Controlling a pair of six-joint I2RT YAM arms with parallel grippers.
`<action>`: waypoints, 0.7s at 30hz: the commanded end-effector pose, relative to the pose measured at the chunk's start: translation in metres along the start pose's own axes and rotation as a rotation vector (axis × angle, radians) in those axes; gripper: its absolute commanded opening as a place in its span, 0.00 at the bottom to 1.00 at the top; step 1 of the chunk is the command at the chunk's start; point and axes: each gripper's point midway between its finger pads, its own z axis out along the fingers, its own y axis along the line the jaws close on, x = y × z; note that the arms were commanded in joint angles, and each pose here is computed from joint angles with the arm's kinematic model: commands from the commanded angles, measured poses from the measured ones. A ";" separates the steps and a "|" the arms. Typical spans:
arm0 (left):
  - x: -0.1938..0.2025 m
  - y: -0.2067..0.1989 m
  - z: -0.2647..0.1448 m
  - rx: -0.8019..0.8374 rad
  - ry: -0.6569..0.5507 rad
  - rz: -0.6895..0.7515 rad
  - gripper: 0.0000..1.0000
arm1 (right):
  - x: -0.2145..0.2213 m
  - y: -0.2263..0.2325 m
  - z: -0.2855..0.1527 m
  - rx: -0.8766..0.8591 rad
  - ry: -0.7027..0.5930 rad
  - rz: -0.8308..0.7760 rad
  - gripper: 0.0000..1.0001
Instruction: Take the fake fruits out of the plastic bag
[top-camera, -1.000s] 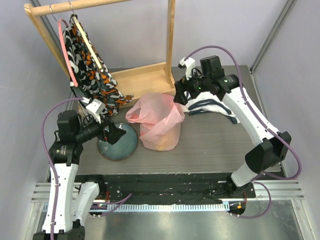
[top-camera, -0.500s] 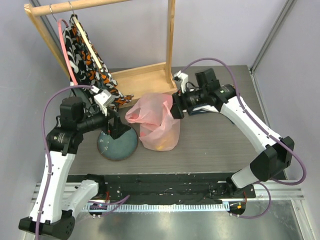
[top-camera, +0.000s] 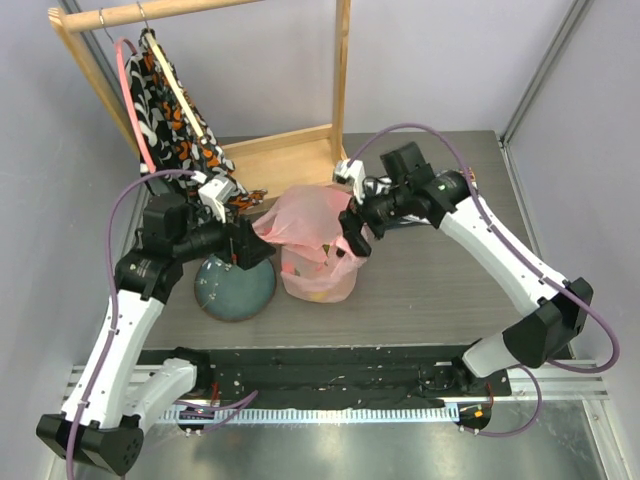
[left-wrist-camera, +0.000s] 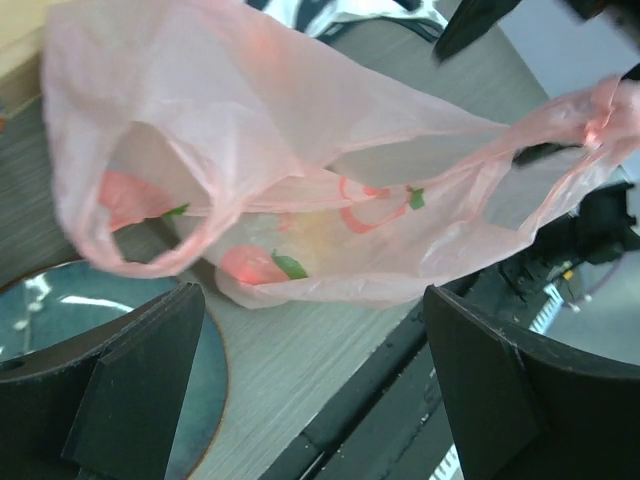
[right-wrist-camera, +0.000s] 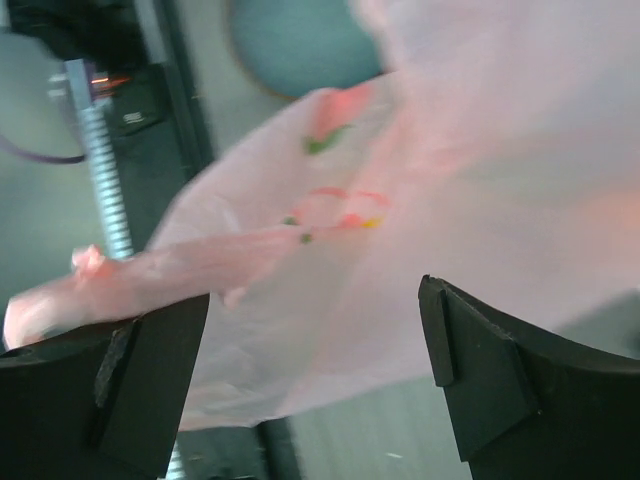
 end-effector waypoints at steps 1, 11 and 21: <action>-0.023 0.013 -0.014 -0.152 -0.110 -0.024 0.97 | -0.066 -0.050 -0.040 0.297 -0.109 -0.281 0.94; -0.025 0.076 -0.090 -0.660 -0.215 -0.213 1.00 | -0.127 -0.077 0.053 0.273 -0.007 -0.631 0.91; -0.040 0.068 -0.124 -0.712 -0.384 -0.232 1.00 | -0.119 -0.024 0.133 0.136 0.074 -0.775 0.92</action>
